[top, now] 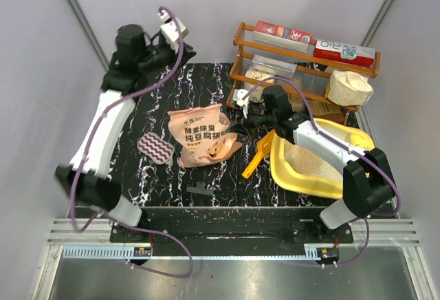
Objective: Fill the litter box with clean litter
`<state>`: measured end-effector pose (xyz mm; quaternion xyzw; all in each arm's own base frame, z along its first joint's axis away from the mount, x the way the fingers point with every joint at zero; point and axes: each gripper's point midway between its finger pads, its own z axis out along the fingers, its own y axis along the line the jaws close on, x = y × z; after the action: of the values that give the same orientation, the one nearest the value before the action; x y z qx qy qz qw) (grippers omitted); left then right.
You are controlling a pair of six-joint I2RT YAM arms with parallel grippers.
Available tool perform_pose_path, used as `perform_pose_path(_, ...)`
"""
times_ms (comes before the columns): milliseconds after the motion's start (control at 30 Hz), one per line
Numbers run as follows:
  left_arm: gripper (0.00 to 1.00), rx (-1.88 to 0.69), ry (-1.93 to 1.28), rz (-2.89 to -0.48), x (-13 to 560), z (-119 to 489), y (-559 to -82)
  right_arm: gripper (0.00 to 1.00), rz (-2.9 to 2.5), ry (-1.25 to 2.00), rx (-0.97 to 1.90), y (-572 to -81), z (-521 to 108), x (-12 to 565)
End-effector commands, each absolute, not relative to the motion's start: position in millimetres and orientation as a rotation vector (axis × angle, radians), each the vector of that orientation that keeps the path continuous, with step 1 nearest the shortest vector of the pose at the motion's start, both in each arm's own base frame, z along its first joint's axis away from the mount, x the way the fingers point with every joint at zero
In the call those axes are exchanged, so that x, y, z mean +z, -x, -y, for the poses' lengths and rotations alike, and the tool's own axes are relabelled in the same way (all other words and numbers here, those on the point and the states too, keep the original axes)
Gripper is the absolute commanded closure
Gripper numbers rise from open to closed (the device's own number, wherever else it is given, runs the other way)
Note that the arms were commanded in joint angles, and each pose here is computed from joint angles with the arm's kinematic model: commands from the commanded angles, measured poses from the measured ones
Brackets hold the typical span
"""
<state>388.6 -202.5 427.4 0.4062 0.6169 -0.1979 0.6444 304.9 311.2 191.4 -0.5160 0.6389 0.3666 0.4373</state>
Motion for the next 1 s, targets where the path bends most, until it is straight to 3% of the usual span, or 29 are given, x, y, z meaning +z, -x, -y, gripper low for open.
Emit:
perform_pose_path(0,0.8,-0.484,-0.891,-1.72,319.6,188.4,-471.6,0.99,-1.522,1.272,0.864,-314.3,-313.1,211.4)
perform_pose_path(167,0.96,-0.607,-1.022,-1.767,252.0,203.1,-482.5,0.99,-1.52,1.249,0.867,-312.2,-312.3,213.1)
perform_pose_path(467,1.0,-1.001,-1.195,-1.717,217.0,255.0,-430.0,0.99,-1.512,1.185,0.837,-326.6,-315.2,225.8)
perform_pose_path(967,1.0,-1.183,-1.257,-1.65,211.3,302.4,-368.6,0.99,-1.524,1.175,0.768,-342.6,-314.5,221.3)
